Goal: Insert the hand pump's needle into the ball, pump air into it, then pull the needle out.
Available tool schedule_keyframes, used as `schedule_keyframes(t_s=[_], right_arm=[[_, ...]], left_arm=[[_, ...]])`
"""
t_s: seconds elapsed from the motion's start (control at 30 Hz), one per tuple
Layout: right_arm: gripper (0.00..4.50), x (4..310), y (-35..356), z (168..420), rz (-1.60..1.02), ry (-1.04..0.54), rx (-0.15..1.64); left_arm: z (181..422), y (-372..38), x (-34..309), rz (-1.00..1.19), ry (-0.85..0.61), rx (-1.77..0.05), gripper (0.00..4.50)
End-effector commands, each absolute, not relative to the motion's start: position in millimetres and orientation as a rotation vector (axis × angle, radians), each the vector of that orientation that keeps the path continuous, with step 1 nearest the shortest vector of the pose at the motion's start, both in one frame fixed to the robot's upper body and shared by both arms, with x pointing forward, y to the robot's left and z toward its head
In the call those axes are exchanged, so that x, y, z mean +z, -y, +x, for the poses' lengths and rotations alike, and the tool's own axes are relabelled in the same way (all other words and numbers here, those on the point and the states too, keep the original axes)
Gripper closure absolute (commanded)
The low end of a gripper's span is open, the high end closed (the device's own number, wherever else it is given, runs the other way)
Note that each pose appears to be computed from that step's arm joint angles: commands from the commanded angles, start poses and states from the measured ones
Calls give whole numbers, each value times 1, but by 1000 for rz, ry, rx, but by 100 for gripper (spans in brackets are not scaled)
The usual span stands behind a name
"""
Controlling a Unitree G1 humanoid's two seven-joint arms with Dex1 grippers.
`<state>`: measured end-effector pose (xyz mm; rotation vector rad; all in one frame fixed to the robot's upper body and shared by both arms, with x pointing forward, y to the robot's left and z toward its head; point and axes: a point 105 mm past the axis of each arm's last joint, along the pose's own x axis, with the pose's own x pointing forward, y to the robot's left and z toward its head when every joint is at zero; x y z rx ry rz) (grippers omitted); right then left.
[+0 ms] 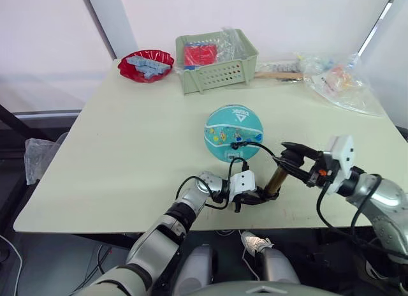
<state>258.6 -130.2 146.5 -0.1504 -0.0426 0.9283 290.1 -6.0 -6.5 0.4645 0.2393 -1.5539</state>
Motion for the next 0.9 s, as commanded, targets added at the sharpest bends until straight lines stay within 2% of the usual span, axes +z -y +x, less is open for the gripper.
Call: schedule_keyframes(t_s=[0.03, 0.2, 0.37, 0.73, 0.9], right_arm=[[267, 134, 134, 261, -167, 5, 915], [267, 159, 139, 261, -153, 55, 922], [267, 208, 146, 256, -137, 136, 937], [267, 273, 167, 250, -157, 222, 909], [267, 294, 173, 247, -164, 255, 894]], left_arm=[[278, -19, -42, 497, -429, -1552, 349], [283, -21, -41, 511, -433, -1547, 349], [282, -20, -41, 516, -433, -1559, 349], [281, -14, -41, 517, -427, -1580, 349], [281, -13, -41, 516, -423, -1580, 349]])
